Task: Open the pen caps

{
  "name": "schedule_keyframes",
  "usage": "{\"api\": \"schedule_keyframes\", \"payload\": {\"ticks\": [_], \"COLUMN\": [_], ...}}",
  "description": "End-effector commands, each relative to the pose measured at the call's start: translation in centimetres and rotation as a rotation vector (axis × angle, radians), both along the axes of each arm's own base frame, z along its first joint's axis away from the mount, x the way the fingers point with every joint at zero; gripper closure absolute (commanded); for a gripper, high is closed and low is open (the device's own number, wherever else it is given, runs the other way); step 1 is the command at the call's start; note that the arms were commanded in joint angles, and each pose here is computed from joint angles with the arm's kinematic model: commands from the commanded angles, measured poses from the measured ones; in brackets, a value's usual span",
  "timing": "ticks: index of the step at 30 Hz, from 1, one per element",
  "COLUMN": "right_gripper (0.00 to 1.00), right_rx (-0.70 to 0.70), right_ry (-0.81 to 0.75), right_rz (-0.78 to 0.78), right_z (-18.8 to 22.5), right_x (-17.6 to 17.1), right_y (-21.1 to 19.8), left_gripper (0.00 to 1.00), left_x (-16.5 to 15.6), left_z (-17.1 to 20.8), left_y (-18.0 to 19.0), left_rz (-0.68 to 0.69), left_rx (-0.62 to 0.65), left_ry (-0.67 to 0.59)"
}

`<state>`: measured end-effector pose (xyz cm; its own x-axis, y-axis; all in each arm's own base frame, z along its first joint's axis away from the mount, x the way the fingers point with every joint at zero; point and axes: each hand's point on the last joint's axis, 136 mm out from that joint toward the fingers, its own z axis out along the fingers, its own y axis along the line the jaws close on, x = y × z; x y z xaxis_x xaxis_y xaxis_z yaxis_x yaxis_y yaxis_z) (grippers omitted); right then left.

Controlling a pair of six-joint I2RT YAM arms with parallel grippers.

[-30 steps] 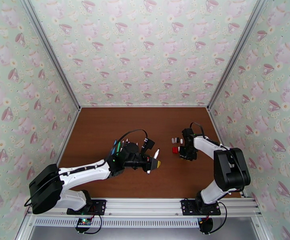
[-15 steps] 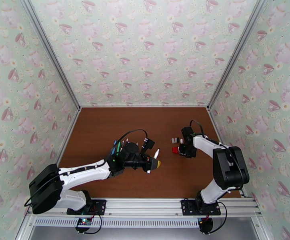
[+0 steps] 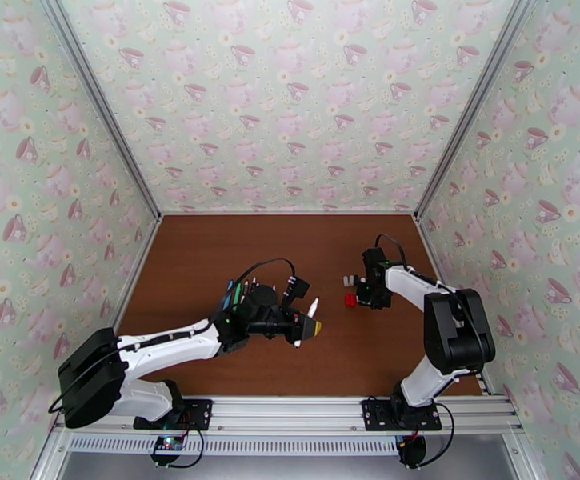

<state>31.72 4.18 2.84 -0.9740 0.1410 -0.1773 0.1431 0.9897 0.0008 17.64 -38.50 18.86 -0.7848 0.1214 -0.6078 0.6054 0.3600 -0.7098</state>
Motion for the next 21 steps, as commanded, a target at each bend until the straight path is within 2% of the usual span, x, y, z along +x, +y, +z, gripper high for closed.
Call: {"api": "schedule_keyframes", "payload": {"ticks": [1, 7, 12, 16, 21], "right_gripper": [0.72, 0.71, 0.68, 0.62, 0.51], "right_rx": [0.016, 0.033, 0.040, 0.081, 0.214], "right_ry": [-0.016, -0.025, -0.092, -0.188, -0.325], "right_rz": [0.028, 0.025, -0.001, -0.027, -0.004], "right_z": [0.2, 0.6, 2.2, 4.1, 7.2], "right_x": [0.9, 0.9, 0.5, 0.3, -0.4], "right_y": [0.6, 0.9, 1.1, 1.6, 3.3], "left_gripper": [0.89, 0.89, 0.88, 0.88, 0.86], "left_x": [0.1, 0.2, 0.9, 1.7, 3.0], "left_z": [0.2, 0.2, -0.6, -1.6, -2.7], "left_y": [-0.1, 0.1, 0.9, 1.6, 3.0], "left_rz": [0.001, 0.015, 0.074, 0.139, 0.246], "left_rx": [-0.003, 0.007, 0.059, 0.134, 0.230], "left_ry": [0.004, 0.005, 0.007, 0.012, 0.008]}}
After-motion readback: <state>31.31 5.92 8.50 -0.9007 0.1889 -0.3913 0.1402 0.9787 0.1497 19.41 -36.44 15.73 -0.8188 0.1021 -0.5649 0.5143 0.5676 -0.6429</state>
